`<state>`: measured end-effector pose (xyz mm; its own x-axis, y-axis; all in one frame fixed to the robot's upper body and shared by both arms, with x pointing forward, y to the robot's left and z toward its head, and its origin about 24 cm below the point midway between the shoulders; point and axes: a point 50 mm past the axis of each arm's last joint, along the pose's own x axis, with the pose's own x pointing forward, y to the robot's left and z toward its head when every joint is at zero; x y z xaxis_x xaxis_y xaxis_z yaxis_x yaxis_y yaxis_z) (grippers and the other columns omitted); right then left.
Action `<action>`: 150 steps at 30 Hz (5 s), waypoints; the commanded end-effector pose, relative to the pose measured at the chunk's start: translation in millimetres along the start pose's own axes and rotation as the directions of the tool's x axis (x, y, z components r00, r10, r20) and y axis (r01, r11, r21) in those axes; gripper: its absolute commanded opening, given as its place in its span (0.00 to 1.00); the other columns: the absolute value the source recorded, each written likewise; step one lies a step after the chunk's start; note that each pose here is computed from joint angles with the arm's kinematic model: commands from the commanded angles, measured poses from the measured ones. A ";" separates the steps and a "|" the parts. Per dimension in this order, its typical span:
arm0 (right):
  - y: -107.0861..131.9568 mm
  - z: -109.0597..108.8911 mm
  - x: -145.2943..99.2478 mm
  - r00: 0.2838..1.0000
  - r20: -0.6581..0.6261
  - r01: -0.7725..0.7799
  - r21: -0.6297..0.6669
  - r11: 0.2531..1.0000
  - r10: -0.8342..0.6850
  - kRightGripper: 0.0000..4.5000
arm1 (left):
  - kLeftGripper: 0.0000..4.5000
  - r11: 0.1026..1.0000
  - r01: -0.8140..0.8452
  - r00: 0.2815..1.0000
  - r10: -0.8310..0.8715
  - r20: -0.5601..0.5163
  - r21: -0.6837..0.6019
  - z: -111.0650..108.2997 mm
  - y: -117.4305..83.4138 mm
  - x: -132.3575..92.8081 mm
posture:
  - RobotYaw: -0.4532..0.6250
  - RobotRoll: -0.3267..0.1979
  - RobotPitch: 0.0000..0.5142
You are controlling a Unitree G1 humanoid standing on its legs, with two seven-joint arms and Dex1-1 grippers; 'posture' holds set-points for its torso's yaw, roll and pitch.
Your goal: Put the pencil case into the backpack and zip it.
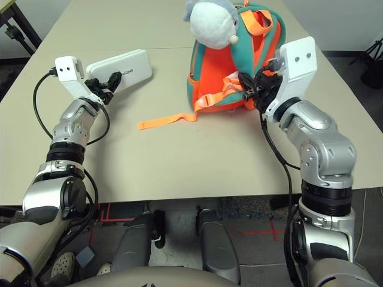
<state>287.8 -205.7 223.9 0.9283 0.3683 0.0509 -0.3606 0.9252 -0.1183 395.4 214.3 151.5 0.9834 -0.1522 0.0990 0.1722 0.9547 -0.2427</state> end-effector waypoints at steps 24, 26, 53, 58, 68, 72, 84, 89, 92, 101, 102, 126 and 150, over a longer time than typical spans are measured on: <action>8.1 -78.1 7.6 0.996 -0.060 0.070 0.033 0.997 -0.068 0.18 | 0.72 0.934 0.357 0.924 -0.349 0.157 -0.026 93.4 -56.0 13.6 | 0.31 0.62 0.31; 8.7 -79.7 9.1 0.996 -0.063 0.065 0.030 0.997 -0.063 0.18 | 0.72 0.913 0.408 0.904 -0.401 0.150 -0.020 105.8 -66.1 10.5 | 0.31 0.62 0.32; 7.0 -96.1 13.3 0.992 -0.110 0.058 0.016 0.998 -0.056 0.18 | 0.72 0.752 0.658 0.753 -0.658 -0.008 -0.039 126.8 -117.9 -19.5 | 0.30 0.62 0.36; 8.0 -97.2 13.3 0.992 -0.113 0.056 0.016 0.998 -0.054 0.18 | 0.72 0.743 0.668 0.743 -0.669 -0.005 -0.043 128.8 -117.4 -21.4 | 0.31 0.62 0.35; 9.1 -99.1 13.9 0.992 -0.115 0.052 0.015 0.999 -0.050 0.18 | 0.72 0.732 0.679 0.732 -0.681 -0.026 -0.051 125.8 -117.2 -23.4 | 0.31 0.62 0.34; 9.1 -100.4 13.8 0.992 -0.118 0.049 0.013 0.999 -0.047 0.18 | 0.72 0.710 0.701 0.710 -0.704 -0.030 -0.068 123.2 -119.9 -26.7 | 0.31 0.62 0.33; 8.6 -100.7 13.6 0.992 -0.118 0.047 0.008 0.999 -0.046 0.18 | 0.72 0.717 0.696 0.708 -0.695 -0.127 -0.043 104.1 -124.6 -28.1 | 0.31 0.62 0.34; 9.1 -101.1 13.7 0.992 -0.118 0.051 0.009 0.999 -0.049 0.18 | 0.72 0.731 0.681 0.726 -0.668 -0.164 0.041 94.2 -132.2 -21.4 | 0.31 0.62 0.34; 10.0 -101.4 14.1 0.992 -0.117 0.051 0.012 0.999 -0.050 0.18 | 0.72 0.718 0.691 0.719 -0.672 -0.177 0.082 89.6 -139.9 -18.5 | 0.31 0.62 0.34; 13.4 -100.4 17.5 0.993 -0.107 0.043 0.013 0.999 -0.041 0.18 | 0.72 0.684 0.722 0.683 -0.683 -0.261 0.101 68.4 -187.1 7.7 | 0.31 0.62 0.34; 14.1 -99.8 17.9 0.994 -0.104 0.040 0.010 0.999 -0.039 0.18 | 0.72 0.678 0.728 0.675 -0.685 -0.274 0.101 65.2 -194.6 11.3 | 0.30 0.62 0.34; 18.5 -102.3 18.0 0.994 -0.107 0.019 -0.006 1.000 -0.020 0.18 | 1.00 0.721 0.692 0.708 -0.669 -0.226 0.035 111.6 -145.1 -5.9 | 0.31 0.62 0.33; 19.5 -103.4 22.9 0.995 -0.099 0.008 -0.010 1.000 -0.009 0.18 | 0.53 0.734 0.678 0.679 -0.643 -0.354 -0.033 86.5 -120.1 -26.4 | 0.32 0.62 0.31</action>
<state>312.6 -190.0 137.2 0.9390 0.3422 0.0358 -0.3342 0.9319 -0.1408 340.2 128.0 269.9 0.5784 -0.8100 -0.0967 0.8001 0.5864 -0.1263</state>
